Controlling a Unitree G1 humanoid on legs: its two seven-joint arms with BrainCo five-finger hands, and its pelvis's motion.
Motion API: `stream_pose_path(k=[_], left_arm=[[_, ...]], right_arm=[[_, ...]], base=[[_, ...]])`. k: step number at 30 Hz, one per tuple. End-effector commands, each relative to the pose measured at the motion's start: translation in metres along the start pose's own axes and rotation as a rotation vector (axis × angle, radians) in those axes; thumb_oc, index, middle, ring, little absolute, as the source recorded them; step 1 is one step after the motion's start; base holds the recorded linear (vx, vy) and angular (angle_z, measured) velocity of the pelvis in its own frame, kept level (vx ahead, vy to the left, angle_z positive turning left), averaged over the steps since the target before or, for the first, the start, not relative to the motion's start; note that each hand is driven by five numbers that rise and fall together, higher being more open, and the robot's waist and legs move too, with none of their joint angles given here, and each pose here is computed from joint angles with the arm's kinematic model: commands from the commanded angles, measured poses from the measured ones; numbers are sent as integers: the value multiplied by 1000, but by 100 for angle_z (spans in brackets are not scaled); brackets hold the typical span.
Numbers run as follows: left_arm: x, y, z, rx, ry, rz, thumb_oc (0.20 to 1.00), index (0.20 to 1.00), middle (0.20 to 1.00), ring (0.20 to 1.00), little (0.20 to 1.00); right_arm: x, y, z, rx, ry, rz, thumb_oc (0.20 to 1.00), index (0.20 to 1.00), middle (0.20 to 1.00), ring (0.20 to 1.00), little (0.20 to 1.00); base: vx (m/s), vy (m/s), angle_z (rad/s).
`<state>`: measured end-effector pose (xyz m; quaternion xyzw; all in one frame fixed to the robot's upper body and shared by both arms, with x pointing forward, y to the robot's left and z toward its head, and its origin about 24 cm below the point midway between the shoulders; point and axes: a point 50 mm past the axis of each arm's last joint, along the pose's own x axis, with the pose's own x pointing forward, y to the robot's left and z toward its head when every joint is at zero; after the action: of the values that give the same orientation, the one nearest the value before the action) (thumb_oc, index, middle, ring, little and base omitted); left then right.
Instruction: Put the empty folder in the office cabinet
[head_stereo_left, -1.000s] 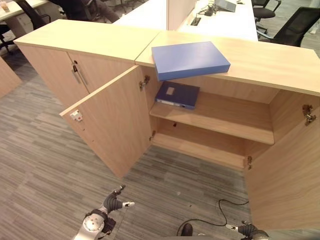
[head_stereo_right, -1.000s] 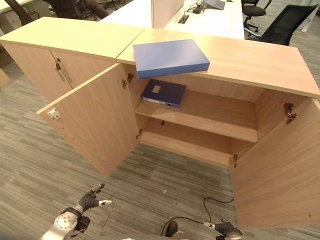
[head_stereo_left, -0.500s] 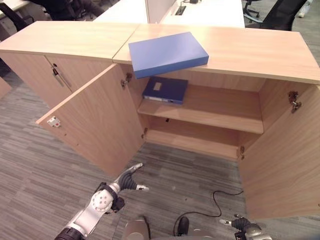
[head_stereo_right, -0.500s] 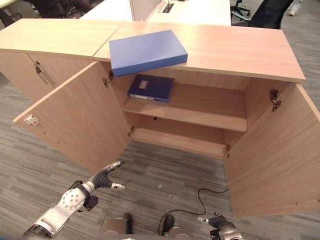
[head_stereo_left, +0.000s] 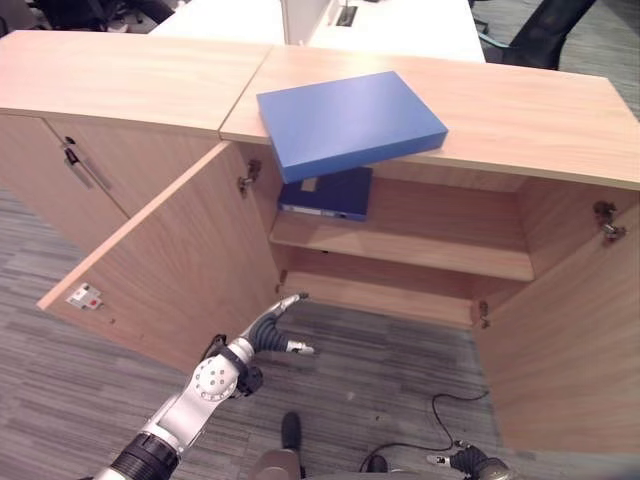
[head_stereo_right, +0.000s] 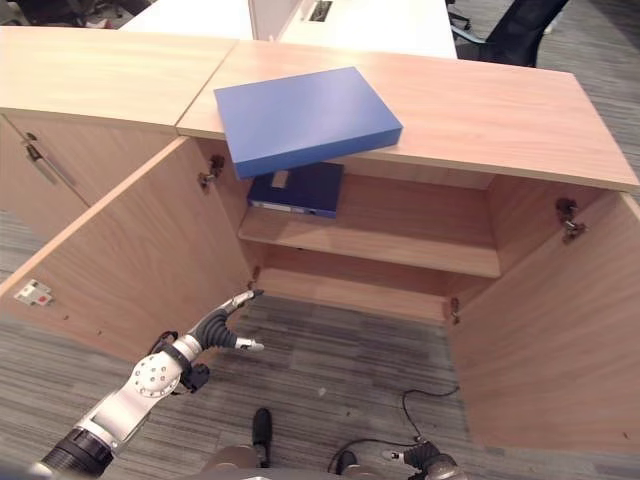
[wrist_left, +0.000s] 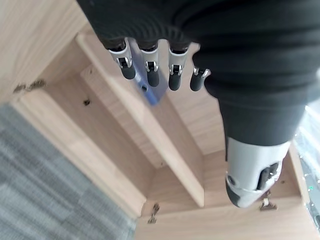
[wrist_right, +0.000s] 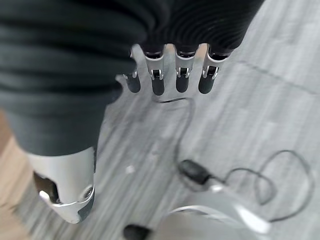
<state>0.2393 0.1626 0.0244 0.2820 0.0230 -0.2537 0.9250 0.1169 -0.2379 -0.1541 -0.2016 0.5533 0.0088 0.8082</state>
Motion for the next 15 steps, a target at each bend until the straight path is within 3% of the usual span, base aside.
stream_pose_path(k=[1, 6, 15], left_arm=[[-3, 7, 29, -78, -170, 41, 1000, 1000, 1000, 1000, 1000], [-5, 0, 9, -349, -92, 126, 1000, 1000, 1000, 1000, 1000], [-10, 12, 10, -255, -75, 190, 1000, 1000, 1000, 1000, 1000]], right_arm=[[1, 8, 22, -55, -67, 21, 1000, 1000, 1000, 1000, 1000], [2, 16, 39, -38, -115, 41, 1000, 1000, 1000, 1000, 1000], [1, 26, 48, -28, -141, 58, 1000, 1000, 1000, 1000, 1000]], base=[[-23, 141, -16], [-36, 62, -25], [-50, 19, -6]])
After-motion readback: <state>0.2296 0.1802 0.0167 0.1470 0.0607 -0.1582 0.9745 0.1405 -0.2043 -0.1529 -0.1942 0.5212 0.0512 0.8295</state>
